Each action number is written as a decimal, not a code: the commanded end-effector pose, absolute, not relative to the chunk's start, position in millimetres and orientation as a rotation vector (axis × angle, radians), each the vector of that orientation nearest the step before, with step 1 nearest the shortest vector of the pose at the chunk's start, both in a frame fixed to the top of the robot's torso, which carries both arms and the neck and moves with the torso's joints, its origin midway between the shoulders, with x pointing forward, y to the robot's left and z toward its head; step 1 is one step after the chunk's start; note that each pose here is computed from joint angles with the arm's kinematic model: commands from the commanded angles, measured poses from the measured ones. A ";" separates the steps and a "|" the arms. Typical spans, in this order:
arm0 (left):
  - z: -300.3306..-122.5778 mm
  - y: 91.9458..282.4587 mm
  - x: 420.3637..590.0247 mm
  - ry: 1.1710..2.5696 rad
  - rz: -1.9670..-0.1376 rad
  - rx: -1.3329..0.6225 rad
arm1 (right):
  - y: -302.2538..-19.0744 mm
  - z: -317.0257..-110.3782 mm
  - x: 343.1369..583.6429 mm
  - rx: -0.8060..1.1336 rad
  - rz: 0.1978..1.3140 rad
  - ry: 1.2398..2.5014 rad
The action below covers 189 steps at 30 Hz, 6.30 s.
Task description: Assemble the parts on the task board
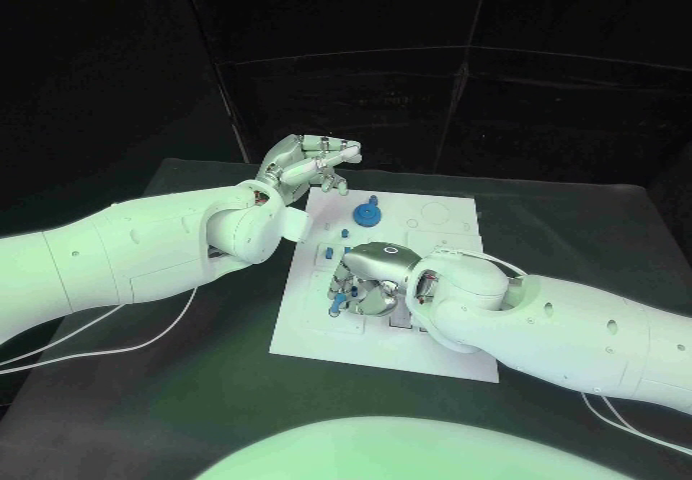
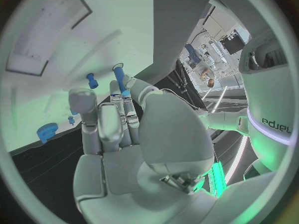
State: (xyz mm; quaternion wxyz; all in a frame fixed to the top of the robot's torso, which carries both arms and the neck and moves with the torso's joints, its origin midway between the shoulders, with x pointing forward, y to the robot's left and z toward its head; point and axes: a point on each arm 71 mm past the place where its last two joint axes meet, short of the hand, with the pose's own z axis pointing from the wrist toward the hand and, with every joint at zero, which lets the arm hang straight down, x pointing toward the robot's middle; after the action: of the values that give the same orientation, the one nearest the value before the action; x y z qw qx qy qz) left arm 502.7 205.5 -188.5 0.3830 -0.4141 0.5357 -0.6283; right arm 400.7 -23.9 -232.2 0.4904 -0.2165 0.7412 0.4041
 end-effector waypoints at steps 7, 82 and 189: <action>-186.9 204.2 502.6 1.366 -1.619 -1.052 | -20.7 -237.7 400.6 -0.574 0.927 1.820; -194.4 223.1 497.9 1.379 -1.580 -1.065 | -218.0 -229.0 386.5 0.242 0.487 1.908; -194.3 222.0 496.0 1.389 -1.589 -1.066 | -137.1 -265.2 371.4 0.302 0.618 1.949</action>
State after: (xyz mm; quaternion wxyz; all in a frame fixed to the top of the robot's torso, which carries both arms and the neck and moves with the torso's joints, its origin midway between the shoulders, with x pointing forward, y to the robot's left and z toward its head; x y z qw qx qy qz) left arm 496.0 223.8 -195.8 0.3840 -0.4198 0.5442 -0.6165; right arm 370.2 -136.4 -267.1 0.4955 0.1284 0.8176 0.2639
